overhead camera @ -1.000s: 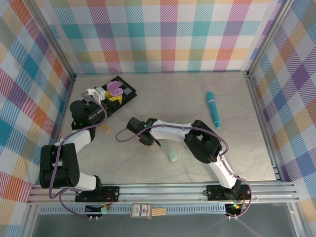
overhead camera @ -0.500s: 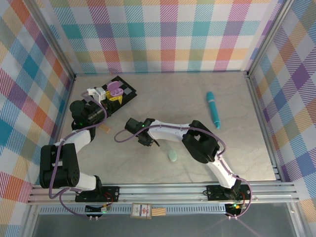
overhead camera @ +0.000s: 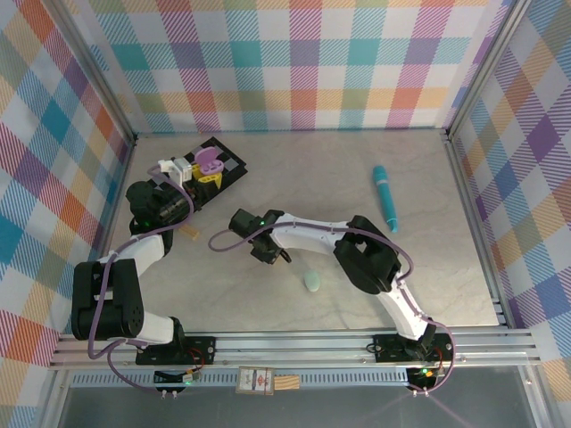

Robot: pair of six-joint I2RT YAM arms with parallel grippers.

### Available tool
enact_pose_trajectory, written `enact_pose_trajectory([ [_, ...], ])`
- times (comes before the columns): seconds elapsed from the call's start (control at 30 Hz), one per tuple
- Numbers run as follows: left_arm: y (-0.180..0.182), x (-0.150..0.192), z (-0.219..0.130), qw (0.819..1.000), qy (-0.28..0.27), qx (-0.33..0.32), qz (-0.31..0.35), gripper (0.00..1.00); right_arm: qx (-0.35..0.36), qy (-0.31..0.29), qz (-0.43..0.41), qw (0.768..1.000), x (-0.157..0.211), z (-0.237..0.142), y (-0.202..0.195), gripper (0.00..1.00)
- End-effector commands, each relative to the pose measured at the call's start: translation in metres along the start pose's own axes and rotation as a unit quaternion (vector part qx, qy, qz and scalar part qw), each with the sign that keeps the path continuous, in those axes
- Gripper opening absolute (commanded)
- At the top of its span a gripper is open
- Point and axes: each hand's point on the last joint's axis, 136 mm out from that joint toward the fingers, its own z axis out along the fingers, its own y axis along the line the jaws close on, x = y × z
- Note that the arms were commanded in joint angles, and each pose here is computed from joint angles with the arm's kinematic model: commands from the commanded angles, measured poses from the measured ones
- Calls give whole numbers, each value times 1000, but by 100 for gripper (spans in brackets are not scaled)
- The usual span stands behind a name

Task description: Insert wireless bluetooth earbuds into charging case

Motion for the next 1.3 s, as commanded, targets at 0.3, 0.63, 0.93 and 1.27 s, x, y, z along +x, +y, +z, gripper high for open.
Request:
enact_pose_trajectory([
  [0.3,-25,-1,21,999,-17,24,37,22,-114,-83,184,973,16,-66,-51,22],
  [0.63,-62,14,43,997,-18,40,65,22,-260,-192,291,901,0,-130,-81,23],
  [0.93,-93,29,69,995,-12,45,86,22,-342,-286,292,846,-20,-200,-90,23],
  [1.27,-122,46,94,992,-1,77,100,22,-386,-346,272,810,-45,-241,-94,23],
])
